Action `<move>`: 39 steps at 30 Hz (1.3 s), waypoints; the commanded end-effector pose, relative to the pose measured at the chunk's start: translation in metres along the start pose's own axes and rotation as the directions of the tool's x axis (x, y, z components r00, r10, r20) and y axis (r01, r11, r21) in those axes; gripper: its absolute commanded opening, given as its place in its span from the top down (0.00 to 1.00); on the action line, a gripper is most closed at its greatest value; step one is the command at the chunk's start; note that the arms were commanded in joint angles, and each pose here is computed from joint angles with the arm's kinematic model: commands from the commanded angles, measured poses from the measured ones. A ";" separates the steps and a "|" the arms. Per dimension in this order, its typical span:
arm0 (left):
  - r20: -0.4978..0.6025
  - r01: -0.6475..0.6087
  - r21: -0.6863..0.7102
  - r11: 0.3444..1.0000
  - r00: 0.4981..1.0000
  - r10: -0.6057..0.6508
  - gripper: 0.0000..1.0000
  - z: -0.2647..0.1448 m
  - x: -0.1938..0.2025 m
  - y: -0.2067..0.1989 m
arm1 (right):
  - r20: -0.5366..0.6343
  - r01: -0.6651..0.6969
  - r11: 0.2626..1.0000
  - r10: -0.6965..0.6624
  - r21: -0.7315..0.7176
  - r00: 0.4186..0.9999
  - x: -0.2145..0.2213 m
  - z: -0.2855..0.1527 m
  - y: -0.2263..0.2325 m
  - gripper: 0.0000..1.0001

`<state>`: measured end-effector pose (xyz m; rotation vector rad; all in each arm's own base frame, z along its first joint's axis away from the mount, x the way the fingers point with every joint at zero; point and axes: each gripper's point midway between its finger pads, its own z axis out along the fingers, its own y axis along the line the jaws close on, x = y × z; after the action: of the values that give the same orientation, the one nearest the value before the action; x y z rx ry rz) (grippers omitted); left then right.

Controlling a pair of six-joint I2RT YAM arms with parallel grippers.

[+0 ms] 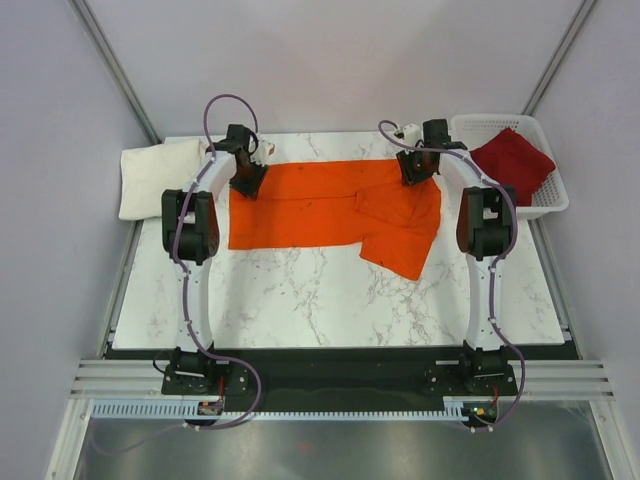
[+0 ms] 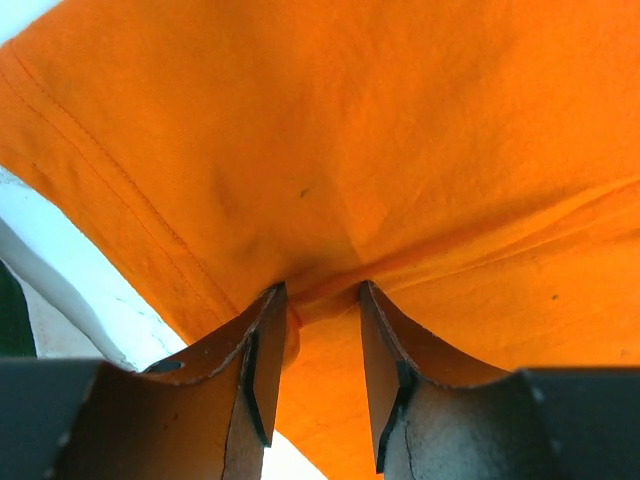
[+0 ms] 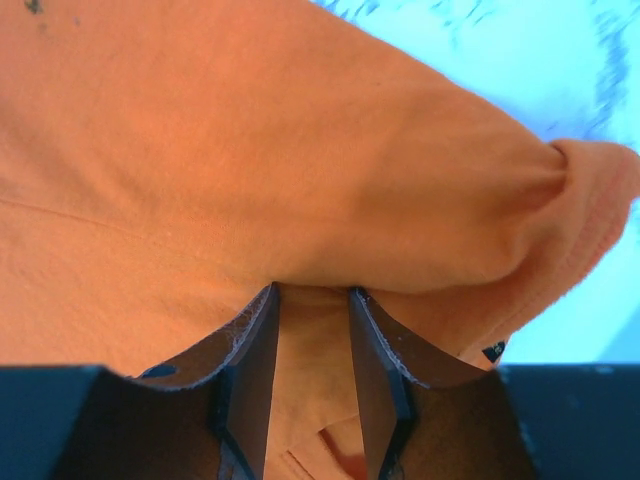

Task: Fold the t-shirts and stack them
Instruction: Fold the tshirt

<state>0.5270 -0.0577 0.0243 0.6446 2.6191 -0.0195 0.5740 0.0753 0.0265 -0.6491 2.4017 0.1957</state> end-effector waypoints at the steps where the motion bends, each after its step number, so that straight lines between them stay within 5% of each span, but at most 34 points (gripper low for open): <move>1: -0.041 -0.044 -0.020 0.999 0.998 0.043 0.57 0.017 0.009 0.007 | -0.029 -0.022 0.998 0.024 0.065 0.999 0.010 0.014 -0.024 0.57; 4: -0.010 -0.040 -0.038 0.999 0.999 0.039 0.57 0.006 -0.002 0.011 | -0.023 -0.012 0.998 0.014 0.061 1.000 0.006 0.007 -0.022 0.57; 9: 0.178 -0.026 -0.131 0.991 0.983 0.050 0.55 -0.089 -0.057 0.019 | 0.047 0.055 0.998 -0.056 0.034 0.997 -0.021 -0.054 -0.008 0.55; 11: 0.239 -0.028 -0.141 0.990 0.969 0.062 0.52 -0.125 -0.069 0.012 | 0.169 0.138 0.988 -0.147 0.063 0.975 -0.057 -0.105 -0.002 0.54; 15: 0.263 -0.060 -0.096 0.994 0.961 0.083 0.43 -0.167 -0.047 -0.016 | 0.224 0.354 0.934 -0.337 -0.043 0.914 -0.023 -0.144 0.046 0.53; 19: 0.181 -0.099 -0.035 0.994 0.978 0.104 0.43 -0.157 -0.001 -0.034 | 0.183 0.575 0.762 -0.546 -0.298 0.818 0.069 -0.165 0.118 0.53; 20: 0.173 -0.102 -0.002 0.995 0.980 0.101 0.43 -0.154 0.007 -0.041 | 0.211 0.682 0.665 -0.651 -0.304 0.729 0.081 -0.173 0.127 0.53; 24: 0.124 -0.081 0.067 0.994 0.990 0.072 0.44 -0.134 0.042 -0.060 | 0.203 0.742 0.480 -0.759 -0.467 0.619 0.184 -0.183 0.172 0.53; 27: 0.098 -0.056 0.074 0.996 0.994 0.049 0.45 -0.126 0.051 -0.063 | 0.223 0.773 0.400 -0.800 -0.493 0.556 0.222 -0.189 0.188 0.52; 39: 0.092 -0.047 0.095 0.994 0.995 0.038 0.46 -0.128 0.063 -0.070 | 0.199 0.812 0.411 -0.830 -0.415 0.522 0.217 -0.184 0.185 0.52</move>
<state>0.3915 -0.0721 0.0875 0.7412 2.5962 -0.1253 0.2187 0.0894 0.0195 -2.0120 1.8377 0.3895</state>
